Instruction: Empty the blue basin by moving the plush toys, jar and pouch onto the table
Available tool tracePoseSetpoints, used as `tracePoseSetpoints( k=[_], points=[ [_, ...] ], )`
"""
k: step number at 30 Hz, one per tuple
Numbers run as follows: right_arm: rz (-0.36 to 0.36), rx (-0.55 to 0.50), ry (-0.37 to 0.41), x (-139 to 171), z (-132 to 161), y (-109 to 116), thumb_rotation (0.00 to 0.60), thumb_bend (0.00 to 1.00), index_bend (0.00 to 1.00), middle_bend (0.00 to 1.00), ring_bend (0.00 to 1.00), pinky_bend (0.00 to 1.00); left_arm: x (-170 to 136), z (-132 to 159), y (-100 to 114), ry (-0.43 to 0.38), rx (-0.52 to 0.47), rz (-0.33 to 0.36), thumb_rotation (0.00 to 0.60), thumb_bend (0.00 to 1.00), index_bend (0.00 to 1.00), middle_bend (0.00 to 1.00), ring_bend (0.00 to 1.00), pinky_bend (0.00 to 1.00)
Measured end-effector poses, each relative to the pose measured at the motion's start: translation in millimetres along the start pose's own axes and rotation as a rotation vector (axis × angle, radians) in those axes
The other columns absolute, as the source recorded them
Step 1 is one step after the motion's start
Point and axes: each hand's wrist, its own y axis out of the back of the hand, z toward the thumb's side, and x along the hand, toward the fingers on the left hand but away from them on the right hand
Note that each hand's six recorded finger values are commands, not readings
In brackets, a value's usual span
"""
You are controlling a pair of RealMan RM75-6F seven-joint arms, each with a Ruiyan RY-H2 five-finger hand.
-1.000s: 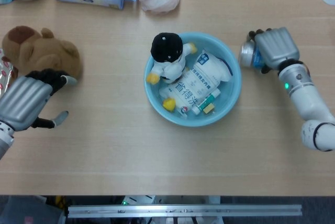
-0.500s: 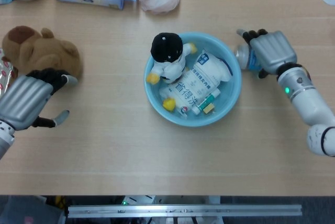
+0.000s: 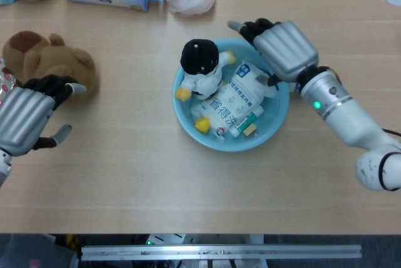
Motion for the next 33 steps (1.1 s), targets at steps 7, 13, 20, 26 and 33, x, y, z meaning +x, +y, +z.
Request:
tracePoseSetpoints(
  k=[7, 13, 20, 26, 33],
  points=[
    [0.002, 0.046, 0.041, -27, 32, -5, 0.600, 0.13, 0.10, 0.22, 0.18, 0.41, -5, 2, 8, -0.006, -0.002, 0.073, 0.600, 0.33, 0.22, 0.21, 0.17, 0.26],
    [0.019, 0.095, 0.054, -50, 53, -13, 0.600, 0.13, 0.10, 0.22, 0.17, 0.38, -8, 1, 12, -0.004, -0.004, 0.132, 0.600, 0.33, 0.22, 0.21, 0.17, 0.26],
    [0.037, 0.112, 0.056, -65, 65, -22, 0.600, 0.13, 0.10, 0.22, 0.17, 0.37, -14, -7, 14, 0.037, 0.013, 0.176, 0.600, 0.33, 0.22, 0.20, 0.17, 0.25],
    [0.037, 0.120, 0.061, -73, 74, -26, 0.600, 0.13, 0.10, 0.22, 0.17, 0.36, -22, -16, 12, 0.092, 0.033, 0.180, 0.600, 0.33, 0.22, 0.20, 0.17, 0.25],
    [0.035, 0.124, 0.063, -76, 78, -26, 0.600, 0.13, 0.12, 0.23, 0.17, 0.36, -25, -20, 12, 0.106, 0.030, 0.181, 0.600, 0.33, 0.22, 0.20, 0.17, 0.25]
  ],
)
